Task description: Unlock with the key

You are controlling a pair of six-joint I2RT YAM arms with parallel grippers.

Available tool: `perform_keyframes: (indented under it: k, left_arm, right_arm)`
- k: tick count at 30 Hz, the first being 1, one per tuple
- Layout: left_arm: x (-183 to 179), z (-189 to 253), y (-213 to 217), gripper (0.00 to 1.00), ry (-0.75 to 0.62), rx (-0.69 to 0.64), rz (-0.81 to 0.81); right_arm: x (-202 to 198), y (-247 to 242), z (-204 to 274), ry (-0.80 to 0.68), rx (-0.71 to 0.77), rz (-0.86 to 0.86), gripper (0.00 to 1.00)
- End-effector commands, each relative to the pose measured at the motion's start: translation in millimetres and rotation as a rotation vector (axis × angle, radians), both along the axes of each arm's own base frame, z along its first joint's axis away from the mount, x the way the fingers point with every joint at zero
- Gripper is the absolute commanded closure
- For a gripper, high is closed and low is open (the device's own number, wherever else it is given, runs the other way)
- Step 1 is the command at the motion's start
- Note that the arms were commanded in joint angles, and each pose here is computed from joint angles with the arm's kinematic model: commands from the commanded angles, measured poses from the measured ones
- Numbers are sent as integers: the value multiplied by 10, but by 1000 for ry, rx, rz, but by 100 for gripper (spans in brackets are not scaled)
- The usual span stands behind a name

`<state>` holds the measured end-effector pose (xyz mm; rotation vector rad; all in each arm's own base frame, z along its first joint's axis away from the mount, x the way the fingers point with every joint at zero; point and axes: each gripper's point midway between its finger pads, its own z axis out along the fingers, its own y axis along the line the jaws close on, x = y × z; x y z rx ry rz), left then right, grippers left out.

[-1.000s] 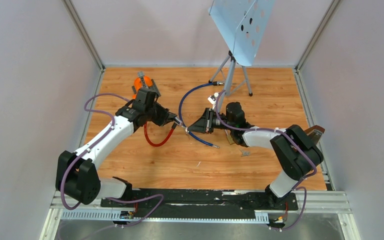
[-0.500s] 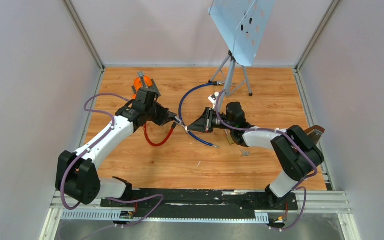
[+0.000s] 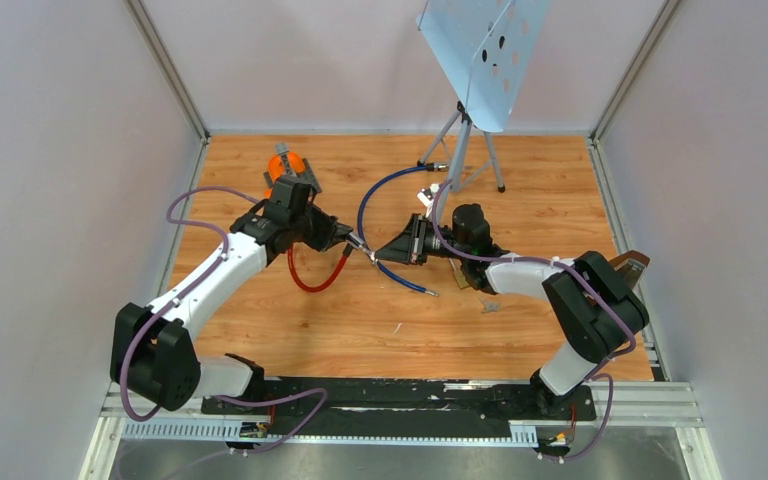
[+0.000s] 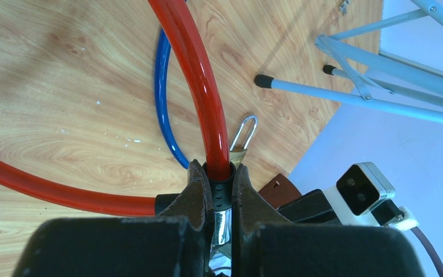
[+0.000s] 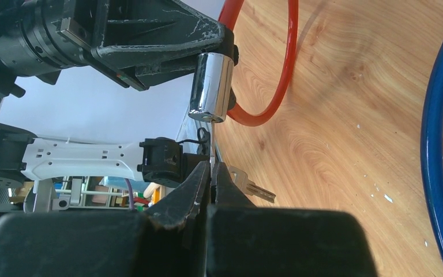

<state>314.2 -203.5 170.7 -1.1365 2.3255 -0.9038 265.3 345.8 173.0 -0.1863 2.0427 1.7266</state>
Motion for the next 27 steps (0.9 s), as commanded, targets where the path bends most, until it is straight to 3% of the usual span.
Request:
perform_keyframes:
  k: [1,27]
  left_arm:
    - [10,197,-26,100,-56,-42,6]
    - [-30,54,-2,100,-9,-51,40]
  right_arm:
    - [49,3,231,-82,44,-33,100]
    - [55,-42,261,-93,48,-68,100]
